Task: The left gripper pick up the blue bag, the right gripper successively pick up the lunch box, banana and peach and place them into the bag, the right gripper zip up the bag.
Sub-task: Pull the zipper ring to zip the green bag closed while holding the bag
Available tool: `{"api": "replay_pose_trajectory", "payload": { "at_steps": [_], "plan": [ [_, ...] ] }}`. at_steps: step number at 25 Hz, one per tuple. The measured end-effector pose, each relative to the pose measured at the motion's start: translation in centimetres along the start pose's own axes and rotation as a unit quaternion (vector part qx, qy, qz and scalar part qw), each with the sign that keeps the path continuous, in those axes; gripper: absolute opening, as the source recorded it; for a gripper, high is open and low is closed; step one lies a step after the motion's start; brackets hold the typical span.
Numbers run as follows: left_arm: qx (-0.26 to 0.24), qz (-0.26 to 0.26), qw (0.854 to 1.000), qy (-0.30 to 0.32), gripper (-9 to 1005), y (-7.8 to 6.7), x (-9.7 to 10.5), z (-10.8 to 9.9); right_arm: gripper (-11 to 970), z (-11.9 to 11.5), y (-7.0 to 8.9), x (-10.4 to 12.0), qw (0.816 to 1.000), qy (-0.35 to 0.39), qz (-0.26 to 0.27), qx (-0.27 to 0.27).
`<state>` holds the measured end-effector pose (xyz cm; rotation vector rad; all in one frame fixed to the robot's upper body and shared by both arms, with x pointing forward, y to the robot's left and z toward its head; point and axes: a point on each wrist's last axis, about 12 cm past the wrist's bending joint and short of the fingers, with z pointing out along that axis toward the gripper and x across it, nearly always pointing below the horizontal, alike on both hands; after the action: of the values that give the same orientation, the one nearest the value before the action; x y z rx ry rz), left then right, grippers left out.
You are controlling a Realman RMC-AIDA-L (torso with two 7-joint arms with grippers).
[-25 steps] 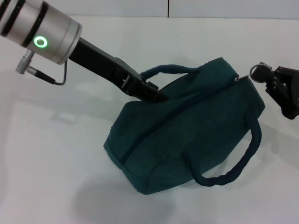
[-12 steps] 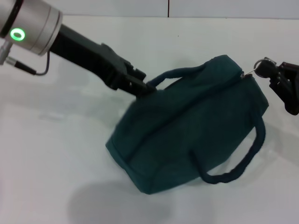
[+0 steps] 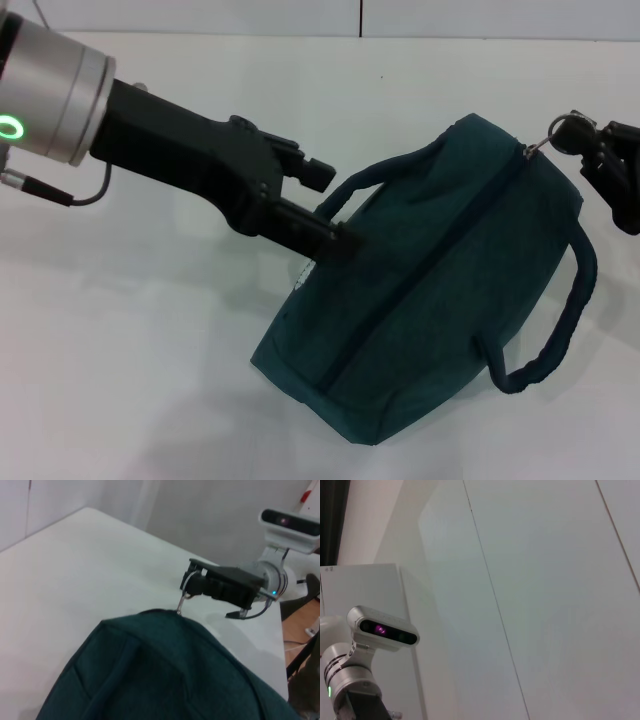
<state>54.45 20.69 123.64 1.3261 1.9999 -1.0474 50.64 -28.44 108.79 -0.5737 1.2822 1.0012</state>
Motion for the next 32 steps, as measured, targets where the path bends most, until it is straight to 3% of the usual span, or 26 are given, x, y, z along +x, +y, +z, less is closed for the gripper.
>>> {"api": "replay_pose_trajectory", "payload": {
  "at_steps": [3,6,16,28,32],
  "plan": [
    [0.011,-0.014,1.000,-0.008,841,0.0,0.4,0.1,11,0.2,-0.1,-0.1,1.000,-0.001,-0.001,-0.002],
    [0.013,-0.028,0.999,-0.008,892,0.2,1.4,0.7,11,0.3,-0.1,-0.1,1.000,-0.001,-0.002,-0.004],
    [0.020,-0.053,0.998,-0.017,886,1.0,2.3,1.7,11,0.4,-0.1,-0.2,1.000,-0.001,-0.002,-0.005],
    [0.035,-0.016,0.999,0.005,699,0.7,2.5,2.8,10,0.1,-0.1,-0.1,1.000,0.001,-0.002,-0.001],
    [0.037,-0.015,0.999,0.003,533,0.7,2.6,2.8,10,0.0,-0.1,0.0,1.000,0.001,-0.001,0.001]
  ]
}}
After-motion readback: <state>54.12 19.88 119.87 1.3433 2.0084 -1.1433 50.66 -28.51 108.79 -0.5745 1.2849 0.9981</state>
